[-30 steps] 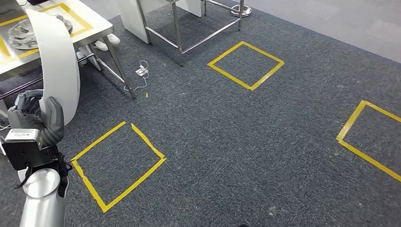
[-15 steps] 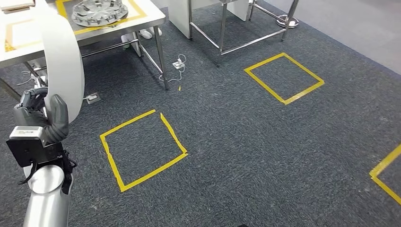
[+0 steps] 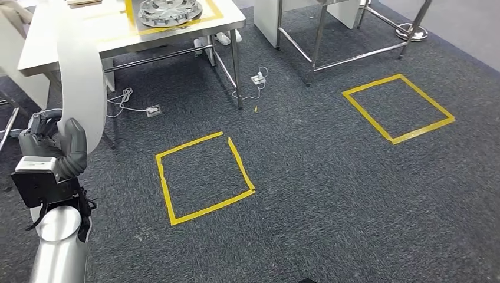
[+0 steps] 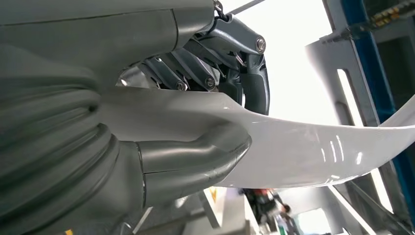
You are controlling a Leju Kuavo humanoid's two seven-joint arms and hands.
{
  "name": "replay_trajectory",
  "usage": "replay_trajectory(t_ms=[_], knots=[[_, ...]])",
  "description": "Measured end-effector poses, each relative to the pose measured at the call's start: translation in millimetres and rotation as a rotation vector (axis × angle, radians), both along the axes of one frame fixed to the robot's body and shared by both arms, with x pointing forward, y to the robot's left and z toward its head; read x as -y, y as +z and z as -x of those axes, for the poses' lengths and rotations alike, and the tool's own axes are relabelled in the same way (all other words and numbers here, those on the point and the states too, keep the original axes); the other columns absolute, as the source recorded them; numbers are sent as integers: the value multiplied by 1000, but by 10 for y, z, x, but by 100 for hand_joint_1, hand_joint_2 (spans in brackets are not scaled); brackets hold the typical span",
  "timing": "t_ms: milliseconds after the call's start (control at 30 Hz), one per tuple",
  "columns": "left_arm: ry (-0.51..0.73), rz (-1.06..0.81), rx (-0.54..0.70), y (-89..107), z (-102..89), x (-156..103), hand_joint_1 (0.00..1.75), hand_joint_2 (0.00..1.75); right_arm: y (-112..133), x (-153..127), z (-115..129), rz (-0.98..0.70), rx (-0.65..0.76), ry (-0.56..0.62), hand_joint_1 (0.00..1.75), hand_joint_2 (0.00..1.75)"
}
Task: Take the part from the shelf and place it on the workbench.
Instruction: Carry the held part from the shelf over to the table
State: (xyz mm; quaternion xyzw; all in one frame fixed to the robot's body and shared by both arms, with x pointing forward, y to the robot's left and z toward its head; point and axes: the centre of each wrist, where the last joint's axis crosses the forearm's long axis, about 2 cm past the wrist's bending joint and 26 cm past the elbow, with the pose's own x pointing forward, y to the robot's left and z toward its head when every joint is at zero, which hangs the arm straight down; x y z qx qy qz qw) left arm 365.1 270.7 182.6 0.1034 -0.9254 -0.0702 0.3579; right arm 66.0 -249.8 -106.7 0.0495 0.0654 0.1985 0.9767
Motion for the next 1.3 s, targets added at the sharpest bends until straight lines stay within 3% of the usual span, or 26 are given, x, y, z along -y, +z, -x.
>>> replay_trajectory(t_ms=[633,1300], knots=[[-12,95,-11,-108,107,2,175,175,-6,5,34,27,2,12,0,0],[-1,72,-4,-99,119,-107,175,175,8,-56,-21,7,6,23,0,0]])
